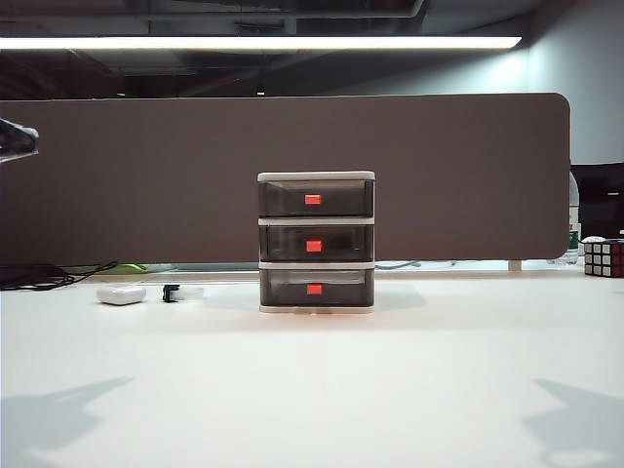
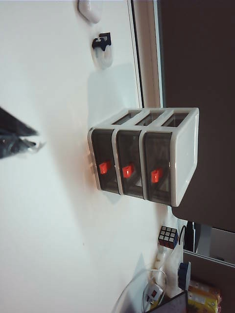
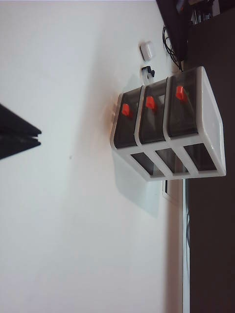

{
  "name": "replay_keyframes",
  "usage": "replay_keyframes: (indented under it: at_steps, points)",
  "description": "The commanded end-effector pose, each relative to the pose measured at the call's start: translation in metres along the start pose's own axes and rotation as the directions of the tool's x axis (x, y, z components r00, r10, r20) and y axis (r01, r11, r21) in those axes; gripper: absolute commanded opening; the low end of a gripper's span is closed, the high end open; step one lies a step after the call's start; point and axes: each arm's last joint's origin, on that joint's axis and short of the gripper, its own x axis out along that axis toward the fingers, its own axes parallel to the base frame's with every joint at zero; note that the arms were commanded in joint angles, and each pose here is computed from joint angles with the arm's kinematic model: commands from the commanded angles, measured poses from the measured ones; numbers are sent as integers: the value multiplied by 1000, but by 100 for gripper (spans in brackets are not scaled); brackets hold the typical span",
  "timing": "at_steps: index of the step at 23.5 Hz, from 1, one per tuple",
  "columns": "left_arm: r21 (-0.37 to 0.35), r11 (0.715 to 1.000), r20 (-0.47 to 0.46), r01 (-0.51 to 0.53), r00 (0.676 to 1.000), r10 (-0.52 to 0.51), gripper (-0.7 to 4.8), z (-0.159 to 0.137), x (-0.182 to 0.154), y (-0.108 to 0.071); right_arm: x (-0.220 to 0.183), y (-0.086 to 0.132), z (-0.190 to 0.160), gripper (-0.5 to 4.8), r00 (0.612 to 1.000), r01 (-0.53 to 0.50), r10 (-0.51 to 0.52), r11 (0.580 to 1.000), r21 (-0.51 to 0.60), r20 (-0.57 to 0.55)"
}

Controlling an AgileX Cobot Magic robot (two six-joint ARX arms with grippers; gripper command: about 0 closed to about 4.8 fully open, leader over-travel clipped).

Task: Open the second layer of the drawer on the table, pick up a pack of napkins on the table and put it in, and finally close the drawer.

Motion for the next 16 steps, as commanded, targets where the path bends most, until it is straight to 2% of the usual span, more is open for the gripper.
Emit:
replay_keyframes:
  at_steps: [1, 4, 9, 16]
  points:
    - [39, 999, -2, -11, 1000, 11, -6, 1, 0, 1, 0, -1, 1, -5, 1000, 20, -19, 999, -40, 25]
    - [43, 995, -7, -89, 996, 89, -6, 1, -1, 10, 0, -4, 2, -5, 997, 64, -63, 997, -40, 34]
    - [45, 985, 37, -165, 986, 164, -6, 6, -4, 25, -1, -11, 3, -5, 990, 136, -135, 990, -34, 47]
    - [40, 963, 43, -266, 963, 264, -6, 7, -12, 44, -3, -21, 5, -5, 970, 235, -231, 971, -46, 68]
